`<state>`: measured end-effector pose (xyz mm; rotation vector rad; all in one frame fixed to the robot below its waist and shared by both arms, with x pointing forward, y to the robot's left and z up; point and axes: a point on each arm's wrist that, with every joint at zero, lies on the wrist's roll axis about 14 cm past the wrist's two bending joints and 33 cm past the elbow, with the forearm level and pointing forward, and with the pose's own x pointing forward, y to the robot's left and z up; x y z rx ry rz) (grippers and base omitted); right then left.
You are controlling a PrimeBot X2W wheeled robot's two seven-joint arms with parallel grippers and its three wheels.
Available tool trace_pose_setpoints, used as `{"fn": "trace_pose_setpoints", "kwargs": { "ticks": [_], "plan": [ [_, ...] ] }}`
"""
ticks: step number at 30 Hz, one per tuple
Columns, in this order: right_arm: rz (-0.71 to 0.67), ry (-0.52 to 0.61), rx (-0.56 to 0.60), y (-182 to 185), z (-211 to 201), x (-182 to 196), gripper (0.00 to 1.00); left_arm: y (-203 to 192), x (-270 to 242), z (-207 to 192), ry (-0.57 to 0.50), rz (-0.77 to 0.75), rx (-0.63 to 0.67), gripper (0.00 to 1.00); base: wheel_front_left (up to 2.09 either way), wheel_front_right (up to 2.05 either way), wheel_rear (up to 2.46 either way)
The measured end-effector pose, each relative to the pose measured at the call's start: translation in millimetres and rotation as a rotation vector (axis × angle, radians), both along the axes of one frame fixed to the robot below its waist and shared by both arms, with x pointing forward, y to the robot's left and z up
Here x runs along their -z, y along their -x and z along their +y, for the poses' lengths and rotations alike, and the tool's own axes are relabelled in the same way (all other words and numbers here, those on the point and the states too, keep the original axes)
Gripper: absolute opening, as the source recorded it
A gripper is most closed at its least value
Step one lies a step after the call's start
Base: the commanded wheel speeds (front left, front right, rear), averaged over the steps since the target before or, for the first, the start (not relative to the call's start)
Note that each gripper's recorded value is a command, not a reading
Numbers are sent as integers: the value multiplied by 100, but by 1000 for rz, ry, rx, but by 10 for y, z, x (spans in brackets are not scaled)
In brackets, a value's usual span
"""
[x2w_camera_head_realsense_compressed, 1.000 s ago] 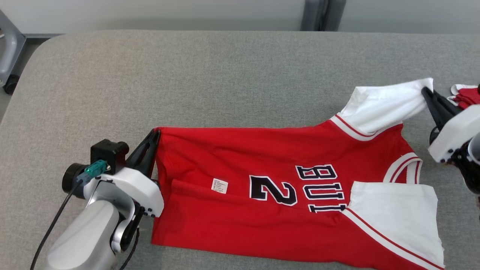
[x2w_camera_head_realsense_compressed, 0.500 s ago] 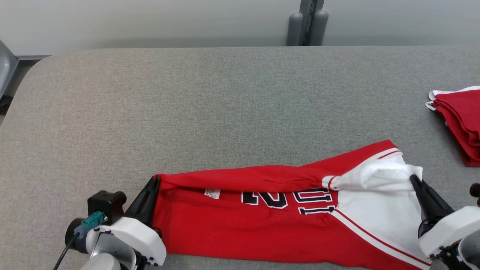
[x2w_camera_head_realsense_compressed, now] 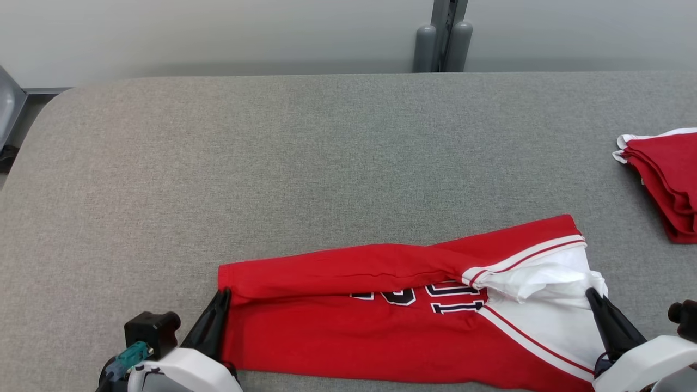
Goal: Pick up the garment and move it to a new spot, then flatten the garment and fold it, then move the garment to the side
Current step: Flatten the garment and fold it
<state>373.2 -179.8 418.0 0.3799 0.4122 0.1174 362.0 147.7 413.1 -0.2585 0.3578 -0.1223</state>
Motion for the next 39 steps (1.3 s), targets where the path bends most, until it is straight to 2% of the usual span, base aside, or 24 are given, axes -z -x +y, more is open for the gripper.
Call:
{"fn": "trace_pose_setpoints", "kwargs": {
  "ticks": [6,8,9,12,13,14,16,24,28,33,39],
  "plan": [
    [13,15,1,86,9,42,0,138,72,-8,23,25,-21,0,0,0,0],
    [12,10,5,105,21,46,4,161,83,-11,27,27,-26,72,0,0,0],
    [15,11,5,120,23,55,14,176,91,-12,33,32,-31,100,0,0,0],
    [34,8,26,208,-16,112,47,220,111,16,46,41,-52,100,0,0,0],
    [42,10,31,244,-30,136,71,240,122,42,48,45,-62,100,0,0,0],
    [49,12,40,280,-55,157,85,263,134,73,48,48,-74,100,0,0,0],
    [59,20,57,340,-107,187,100,311,154,142,50,54,-100,100,0,0,0],
    [88,36,130,586,-343,234,100,232,-131,290,57,-52,-167,100,0,0,0],
    [65,101,158,622,-542,156,100,194,-228,276,47,-90,-168,100,0,0,0],
    [-7,105,137,444,-484,-52,100,125,-360,201,53,-141,-165,100,0,0,0],
    [-19,129,77,197,-377,-103,100,103,-393,188,59,-157,-180,100,0,0,0]
  ]
}}
